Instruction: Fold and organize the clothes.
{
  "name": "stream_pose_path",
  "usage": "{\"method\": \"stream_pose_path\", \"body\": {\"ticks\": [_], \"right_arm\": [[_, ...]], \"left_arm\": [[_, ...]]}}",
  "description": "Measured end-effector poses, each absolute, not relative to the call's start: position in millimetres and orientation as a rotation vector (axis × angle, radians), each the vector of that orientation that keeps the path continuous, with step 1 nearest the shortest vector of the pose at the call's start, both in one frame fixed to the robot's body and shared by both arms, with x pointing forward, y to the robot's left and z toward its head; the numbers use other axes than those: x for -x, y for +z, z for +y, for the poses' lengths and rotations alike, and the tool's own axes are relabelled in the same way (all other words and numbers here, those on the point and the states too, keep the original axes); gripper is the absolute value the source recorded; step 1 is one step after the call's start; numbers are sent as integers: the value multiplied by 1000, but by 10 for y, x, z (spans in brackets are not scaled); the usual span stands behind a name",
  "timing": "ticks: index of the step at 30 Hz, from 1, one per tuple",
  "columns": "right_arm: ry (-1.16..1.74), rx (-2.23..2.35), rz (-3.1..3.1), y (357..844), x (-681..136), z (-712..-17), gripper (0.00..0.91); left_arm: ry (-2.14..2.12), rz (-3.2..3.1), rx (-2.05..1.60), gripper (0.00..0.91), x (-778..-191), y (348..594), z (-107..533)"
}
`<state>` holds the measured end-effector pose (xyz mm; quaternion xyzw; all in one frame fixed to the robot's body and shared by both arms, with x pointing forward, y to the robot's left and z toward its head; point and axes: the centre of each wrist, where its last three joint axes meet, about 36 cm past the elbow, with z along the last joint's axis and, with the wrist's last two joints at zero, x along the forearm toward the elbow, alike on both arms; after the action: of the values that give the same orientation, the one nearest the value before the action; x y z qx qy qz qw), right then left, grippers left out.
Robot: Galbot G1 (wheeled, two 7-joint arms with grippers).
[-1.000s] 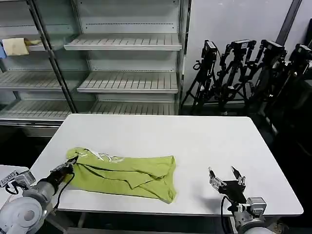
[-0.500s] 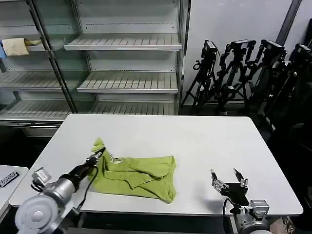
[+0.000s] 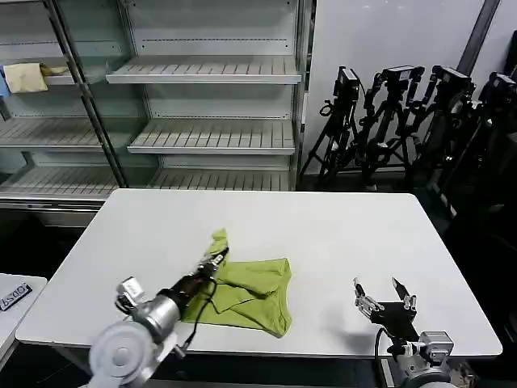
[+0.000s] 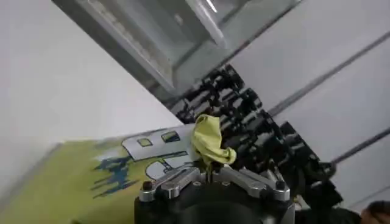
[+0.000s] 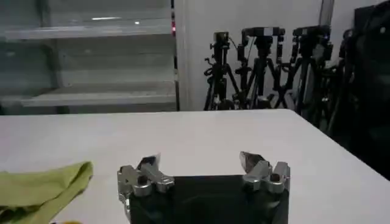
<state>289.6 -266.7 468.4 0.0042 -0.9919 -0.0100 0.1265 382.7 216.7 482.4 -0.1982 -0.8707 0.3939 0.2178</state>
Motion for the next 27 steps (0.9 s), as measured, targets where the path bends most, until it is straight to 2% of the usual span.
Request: {"method": "stream_pose_path", "body": {"ticks": [8, 9, 10, 16, 27], "right_arm": [[-33, -12, -2891, 4693, -2896, -2665, 907], [-33, -14, -2891, 4693, -2897, -2662, 907], [-34, -15, -2891, 4693, -2897, -2660, 907], [-36, -19, -2888, 4687, -2891, -2647, 907], [-40, -28, -2891, 4690, -2897, -2621, 907]], "left_arm": [[1040, -2376, 586, 50, -3855, 4663, 1841], [1031, -2376, 589, 695, -3860, 4646, 1807], [1022, -2374, 591, 907, -3865, 4630, 1776], [985, -2376, 603, 907, -3907, 4569, 1639], [925, -2399, 609, 907, -3793, 4598, 1614]]}}
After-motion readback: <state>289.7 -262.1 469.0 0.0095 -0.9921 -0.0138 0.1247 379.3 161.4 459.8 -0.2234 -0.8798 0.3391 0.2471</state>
